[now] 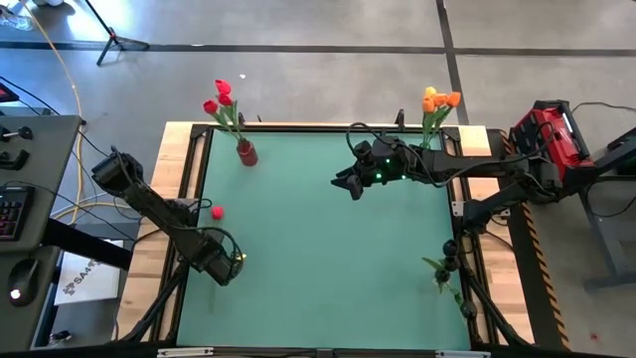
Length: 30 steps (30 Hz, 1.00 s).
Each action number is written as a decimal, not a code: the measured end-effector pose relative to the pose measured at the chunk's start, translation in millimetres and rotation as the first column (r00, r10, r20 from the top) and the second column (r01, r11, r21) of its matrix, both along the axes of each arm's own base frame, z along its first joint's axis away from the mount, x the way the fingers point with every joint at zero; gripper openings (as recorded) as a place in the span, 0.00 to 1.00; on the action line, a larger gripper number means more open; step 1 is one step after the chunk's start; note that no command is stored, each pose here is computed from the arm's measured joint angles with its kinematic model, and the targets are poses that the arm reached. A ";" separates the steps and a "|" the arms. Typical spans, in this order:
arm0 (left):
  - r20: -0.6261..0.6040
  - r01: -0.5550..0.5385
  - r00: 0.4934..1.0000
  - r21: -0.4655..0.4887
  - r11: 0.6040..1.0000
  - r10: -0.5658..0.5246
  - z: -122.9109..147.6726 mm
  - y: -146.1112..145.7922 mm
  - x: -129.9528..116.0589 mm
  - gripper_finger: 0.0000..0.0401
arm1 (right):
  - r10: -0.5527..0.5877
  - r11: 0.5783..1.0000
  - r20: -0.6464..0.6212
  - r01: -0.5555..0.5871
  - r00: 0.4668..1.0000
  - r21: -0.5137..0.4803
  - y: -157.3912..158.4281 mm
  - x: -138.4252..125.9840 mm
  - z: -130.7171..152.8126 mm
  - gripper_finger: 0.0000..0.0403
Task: Sort flowers into vase by color
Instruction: Put the red tulip into the red flower vase
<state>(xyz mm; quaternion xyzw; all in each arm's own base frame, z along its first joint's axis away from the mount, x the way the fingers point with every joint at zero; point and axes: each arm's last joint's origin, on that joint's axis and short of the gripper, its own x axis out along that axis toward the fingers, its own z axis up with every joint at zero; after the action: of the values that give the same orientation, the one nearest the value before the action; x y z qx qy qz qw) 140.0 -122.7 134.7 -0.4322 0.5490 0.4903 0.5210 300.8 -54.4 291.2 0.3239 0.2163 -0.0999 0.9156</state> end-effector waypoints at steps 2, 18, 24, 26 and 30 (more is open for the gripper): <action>0.001 0.001 1.000 0.001 1.000 -0.001 0.1 -0.1 0.0 0.03 | 0.000 1.000 0.000 0.000 1.000 0.000 0.1 0.0 0.0 0.44; 0.306 0.048 0.949 0.115 0.992 -0.082 37.0 -4.9 21.5 0.00 | -0.026 0.998 -0.011 0.027 1.000 0.061 -0.3 3.8 -4.9 0.44; 0.555 0.108 0.757 0.415 0.903 -0.345 66.3 -0.2 50.8 0.00 | 0.083 0.977 0.000 -0.082 0.997 0.197 2.7 22.3 -22.9 0.44; 0.592 0.092 0.699 0.482 0.871 -0.401 75.0 4.8 59.9 0.00 | 0.133 0.965 0.058 -0.143 0.989 0.220 5.5 29.9 -23.7 0.44; 0.600 0.091 0.622 0.583 0.807 -0.504 88.4 15.3 75.1 0.00 | 0.166 0.959 0.225 -0.210 0.960 0.189 14.4 39.8 -11.2 0.44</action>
<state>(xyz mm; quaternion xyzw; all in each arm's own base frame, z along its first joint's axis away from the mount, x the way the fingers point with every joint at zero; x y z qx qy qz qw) 215.1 -107.4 223.1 -0.3393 0.2134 0.3023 0.8648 340.6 -40.0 280.1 0.4058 0.1596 0.0459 0.8987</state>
